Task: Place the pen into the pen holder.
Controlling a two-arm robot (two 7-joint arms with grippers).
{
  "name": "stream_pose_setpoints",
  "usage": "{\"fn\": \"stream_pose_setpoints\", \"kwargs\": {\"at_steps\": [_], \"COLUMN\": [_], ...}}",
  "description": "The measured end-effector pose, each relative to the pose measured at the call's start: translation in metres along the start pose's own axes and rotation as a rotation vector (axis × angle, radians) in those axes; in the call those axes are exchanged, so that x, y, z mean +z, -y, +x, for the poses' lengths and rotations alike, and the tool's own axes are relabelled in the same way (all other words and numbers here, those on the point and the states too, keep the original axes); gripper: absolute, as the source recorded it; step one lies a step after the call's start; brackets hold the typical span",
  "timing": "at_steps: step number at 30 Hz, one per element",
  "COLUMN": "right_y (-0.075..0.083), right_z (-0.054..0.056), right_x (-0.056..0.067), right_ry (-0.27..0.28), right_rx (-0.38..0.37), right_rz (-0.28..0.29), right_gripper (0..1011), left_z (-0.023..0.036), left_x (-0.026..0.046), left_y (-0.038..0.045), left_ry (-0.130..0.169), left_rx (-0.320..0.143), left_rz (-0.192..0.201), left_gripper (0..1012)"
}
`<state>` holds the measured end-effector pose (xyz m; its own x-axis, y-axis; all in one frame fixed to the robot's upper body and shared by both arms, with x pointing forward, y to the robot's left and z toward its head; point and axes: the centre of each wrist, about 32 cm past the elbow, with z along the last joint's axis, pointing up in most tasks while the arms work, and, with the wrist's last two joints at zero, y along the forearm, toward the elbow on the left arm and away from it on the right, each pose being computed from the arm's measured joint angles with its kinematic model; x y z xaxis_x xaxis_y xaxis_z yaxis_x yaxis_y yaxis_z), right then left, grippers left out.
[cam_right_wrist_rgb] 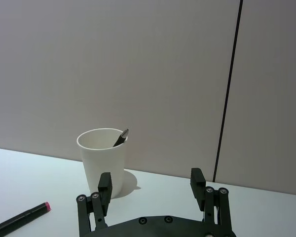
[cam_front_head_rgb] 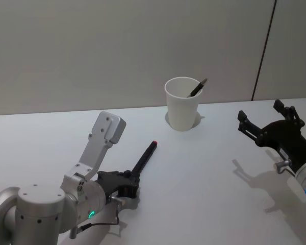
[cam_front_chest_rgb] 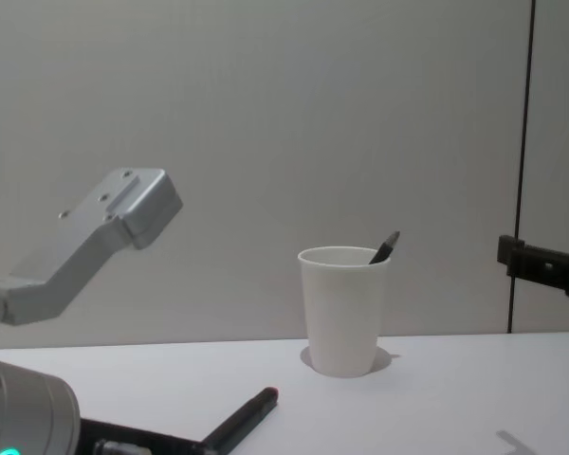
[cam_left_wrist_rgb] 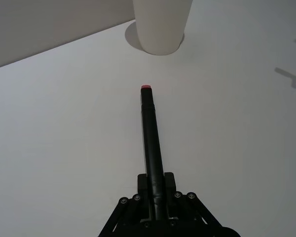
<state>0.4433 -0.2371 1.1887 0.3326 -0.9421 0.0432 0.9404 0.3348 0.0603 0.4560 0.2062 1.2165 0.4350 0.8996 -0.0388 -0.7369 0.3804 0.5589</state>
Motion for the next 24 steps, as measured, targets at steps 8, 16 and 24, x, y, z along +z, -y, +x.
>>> {"fn": "stream_pose_setpoints", "kwargs": {"at_steps": [8, 16, 24], "right_y": [0.000, 0.000, 0.000], "right_z": [0.000, 0.000, 0.000], "right_x": [0.000, 0.000, 0.000], "right_ry": [0.000, 0.000, 0.000], "right_rx": [0.000, 0.000, 0.000], "right_rz": [0.000, 0.000, 0.000], "right_gripper": [1001, 1001, 1001], "left_z": [0.0014, 0.0054, 0.0115], "left_x": [-0.0011, -0.0017, -0.0028], "left_y": [-0.0016, -0.0073, -0.0155], "left_ry": [-0.016, -0.038, -0.064], "left_rx": [0.003, 0.023, 0.038], "left_rz": [-0.044, -0.139, -0.265], "left_gripper": [191, 191, 191]}}
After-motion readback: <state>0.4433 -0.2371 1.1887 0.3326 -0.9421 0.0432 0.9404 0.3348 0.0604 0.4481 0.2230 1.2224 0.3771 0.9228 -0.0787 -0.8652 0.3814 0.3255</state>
